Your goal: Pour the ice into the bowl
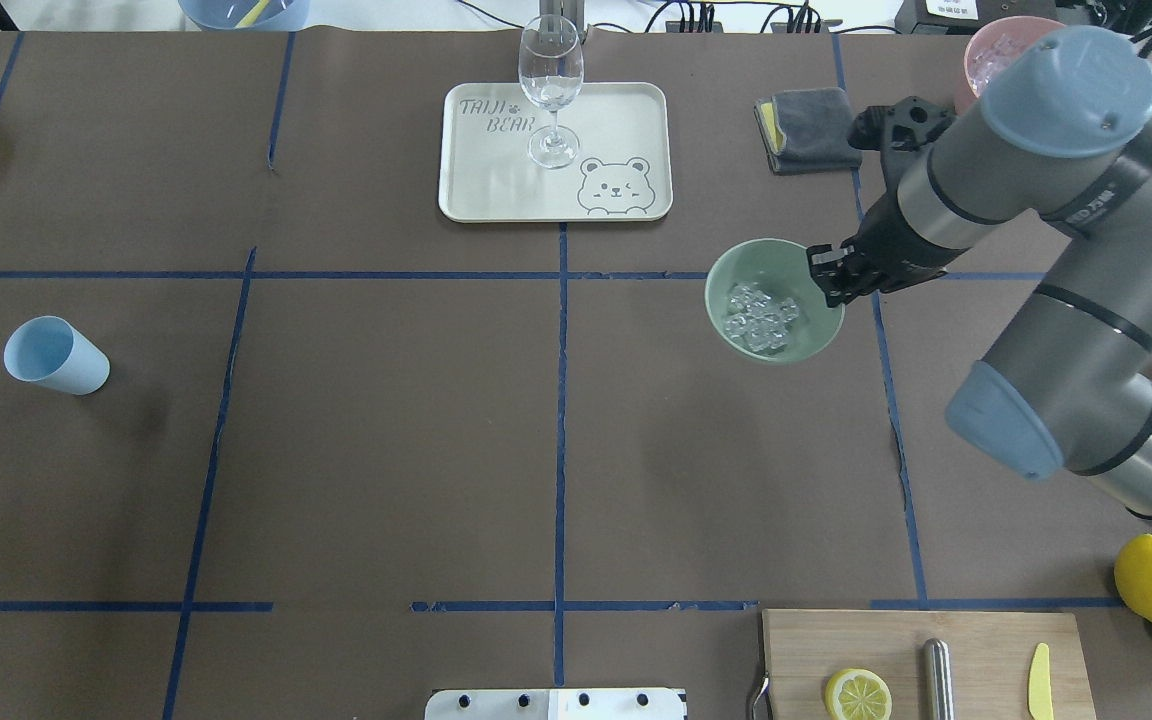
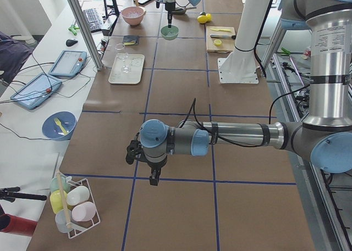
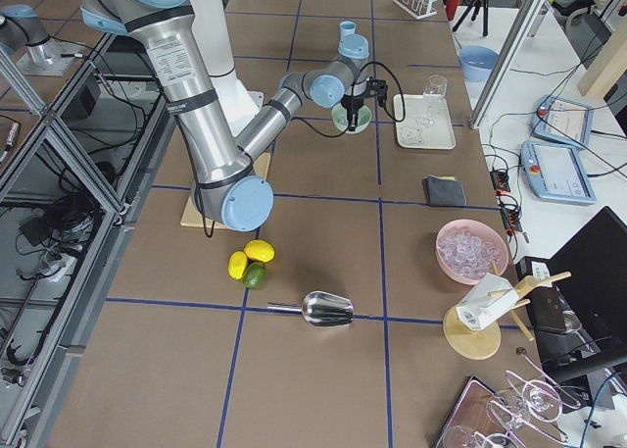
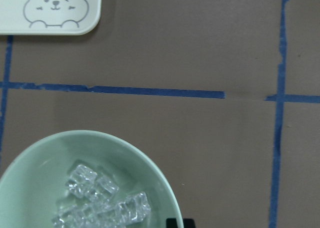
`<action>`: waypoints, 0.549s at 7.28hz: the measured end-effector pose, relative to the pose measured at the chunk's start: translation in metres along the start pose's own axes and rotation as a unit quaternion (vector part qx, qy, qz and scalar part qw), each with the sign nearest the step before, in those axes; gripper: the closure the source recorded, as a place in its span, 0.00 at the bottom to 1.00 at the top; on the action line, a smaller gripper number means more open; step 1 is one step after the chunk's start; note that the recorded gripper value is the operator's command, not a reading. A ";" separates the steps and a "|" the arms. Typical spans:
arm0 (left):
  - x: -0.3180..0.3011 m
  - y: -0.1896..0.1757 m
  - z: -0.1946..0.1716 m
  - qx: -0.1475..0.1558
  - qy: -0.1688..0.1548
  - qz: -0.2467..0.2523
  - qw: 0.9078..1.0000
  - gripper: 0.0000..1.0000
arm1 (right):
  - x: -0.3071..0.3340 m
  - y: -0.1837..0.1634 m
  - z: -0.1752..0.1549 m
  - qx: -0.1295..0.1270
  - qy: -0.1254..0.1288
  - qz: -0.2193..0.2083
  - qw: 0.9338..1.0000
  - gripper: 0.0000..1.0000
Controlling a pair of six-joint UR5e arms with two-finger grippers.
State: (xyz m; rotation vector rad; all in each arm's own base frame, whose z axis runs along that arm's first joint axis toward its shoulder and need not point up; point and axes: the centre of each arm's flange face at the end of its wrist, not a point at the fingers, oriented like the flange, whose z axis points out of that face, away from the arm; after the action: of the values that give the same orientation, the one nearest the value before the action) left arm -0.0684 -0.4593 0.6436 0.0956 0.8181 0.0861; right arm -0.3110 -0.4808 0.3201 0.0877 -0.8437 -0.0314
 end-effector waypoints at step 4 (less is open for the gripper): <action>0.000 0.000 0.000 0.000 0.000 0.001 1.000 0.00 | 0.144 0.056 0.034 -0.003 0.007 -0.034 0.999 1.00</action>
State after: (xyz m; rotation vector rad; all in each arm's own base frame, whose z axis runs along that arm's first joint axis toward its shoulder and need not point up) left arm -0.0684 -0.4589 0.6436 0.0961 0.8181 0.0873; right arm -0.2410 -0.4364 0.4543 0.1113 -0.8269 -0.0961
